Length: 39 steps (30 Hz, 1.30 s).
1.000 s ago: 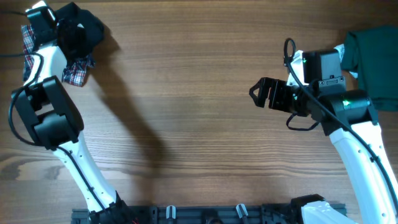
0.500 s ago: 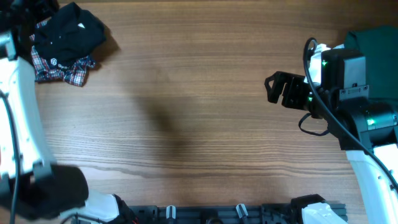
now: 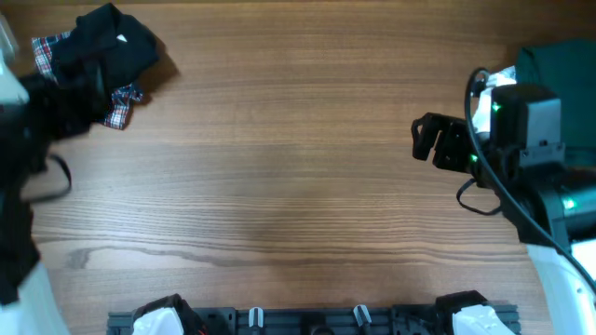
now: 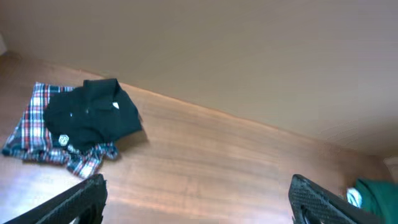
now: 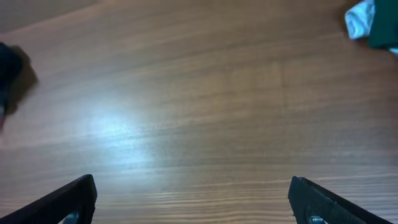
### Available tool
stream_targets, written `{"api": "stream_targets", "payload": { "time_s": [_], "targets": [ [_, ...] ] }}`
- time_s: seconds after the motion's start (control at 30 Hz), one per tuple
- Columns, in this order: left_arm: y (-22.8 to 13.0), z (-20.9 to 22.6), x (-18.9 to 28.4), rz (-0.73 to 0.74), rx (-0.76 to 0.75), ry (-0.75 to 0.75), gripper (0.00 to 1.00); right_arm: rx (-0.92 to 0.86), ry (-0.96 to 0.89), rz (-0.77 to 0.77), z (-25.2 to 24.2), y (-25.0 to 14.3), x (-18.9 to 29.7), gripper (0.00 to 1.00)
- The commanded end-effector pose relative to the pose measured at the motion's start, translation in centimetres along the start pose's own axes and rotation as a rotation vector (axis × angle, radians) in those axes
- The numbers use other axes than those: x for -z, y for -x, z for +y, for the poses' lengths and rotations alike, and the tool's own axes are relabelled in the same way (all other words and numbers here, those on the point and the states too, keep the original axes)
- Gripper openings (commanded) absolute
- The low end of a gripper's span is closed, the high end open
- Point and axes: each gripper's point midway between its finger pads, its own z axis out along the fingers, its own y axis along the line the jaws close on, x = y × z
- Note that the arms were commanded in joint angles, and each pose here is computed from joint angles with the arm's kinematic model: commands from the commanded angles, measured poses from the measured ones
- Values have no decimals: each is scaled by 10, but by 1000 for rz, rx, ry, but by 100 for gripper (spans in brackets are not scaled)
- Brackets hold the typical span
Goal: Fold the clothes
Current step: 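Release the bundle and lift the left gripper away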
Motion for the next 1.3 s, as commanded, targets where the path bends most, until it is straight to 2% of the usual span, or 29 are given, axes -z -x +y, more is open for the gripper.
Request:
{"api": "stream_targets", "payload": {
  "time_s": [0.0,0.13,0.23,1.27],
  "targets": [
    [-17,-17,27,14,-31,-51,100,6,-9,-46,-2,9,8,100],
    [-51,-15,36,137,23,-30,100,6,-19,-20,-3,7,0,100],
    [-58,-13,36,165,36,-25,100,6,-20,-15,-2,8,-3,100],
    [-62,-13,37,182,44,-22,100,44,-57,-40,-9,12,-1,100]
  ]
}}
